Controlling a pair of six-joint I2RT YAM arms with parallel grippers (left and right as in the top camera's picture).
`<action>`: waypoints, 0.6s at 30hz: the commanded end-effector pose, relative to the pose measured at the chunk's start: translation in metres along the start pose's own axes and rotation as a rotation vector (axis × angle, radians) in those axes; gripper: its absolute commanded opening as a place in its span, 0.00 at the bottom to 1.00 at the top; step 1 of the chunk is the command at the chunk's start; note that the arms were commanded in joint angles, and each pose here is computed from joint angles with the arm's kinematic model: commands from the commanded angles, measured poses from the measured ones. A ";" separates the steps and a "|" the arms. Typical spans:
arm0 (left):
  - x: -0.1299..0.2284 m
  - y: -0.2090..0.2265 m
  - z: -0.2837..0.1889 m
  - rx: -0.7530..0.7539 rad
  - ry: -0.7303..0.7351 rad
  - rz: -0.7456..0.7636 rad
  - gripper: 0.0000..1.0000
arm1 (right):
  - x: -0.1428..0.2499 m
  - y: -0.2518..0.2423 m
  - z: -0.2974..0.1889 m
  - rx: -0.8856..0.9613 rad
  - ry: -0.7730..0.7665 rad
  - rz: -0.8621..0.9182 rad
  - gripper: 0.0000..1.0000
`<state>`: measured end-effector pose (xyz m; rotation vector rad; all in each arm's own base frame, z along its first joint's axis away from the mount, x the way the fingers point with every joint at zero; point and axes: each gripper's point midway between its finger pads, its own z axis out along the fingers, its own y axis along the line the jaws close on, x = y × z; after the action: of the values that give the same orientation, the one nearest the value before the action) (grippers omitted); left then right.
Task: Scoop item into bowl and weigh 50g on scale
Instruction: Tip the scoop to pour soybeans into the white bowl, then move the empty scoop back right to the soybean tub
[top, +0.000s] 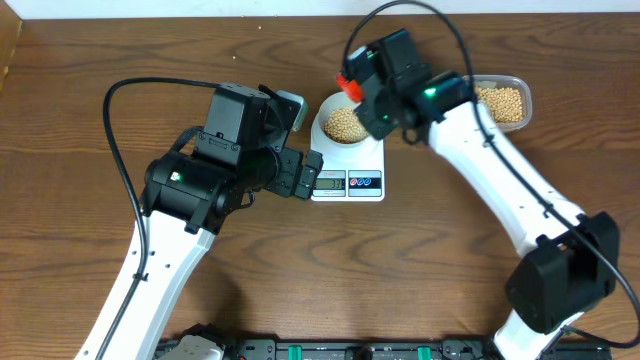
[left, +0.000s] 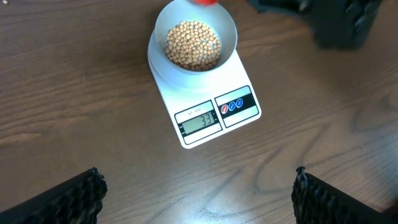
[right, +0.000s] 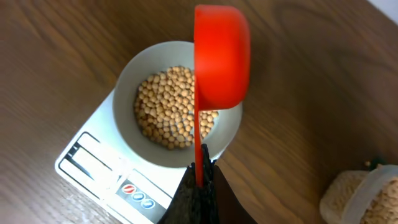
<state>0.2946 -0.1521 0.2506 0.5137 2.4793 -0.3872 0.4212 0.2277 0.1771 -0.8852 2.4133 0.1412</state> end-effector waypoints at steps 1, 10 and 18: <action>-0.001 0.003 0.001 -0.012 0.001 0.013 0.98 | -0.027 -0.024 -0.045 -0.096 -0.159 0.092 0.01; -0.001 0.003 0.001 -0.012 0.001 0.013 0.98 | -0.008 -0.112 -0.075 -0.118 -0.256 0.270 0.01; -0.001 0.003 0.001 -0.012 0.001 0.013 0.98 | 0.030 -0.171 -0.086 -0.030 -0.232 0.397 0.01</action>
<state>0.2946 -0.1521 0.2506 0.5137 2.4793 -0.3872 0.4710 0.0655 0.2355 -0.4071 2.3591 0.3836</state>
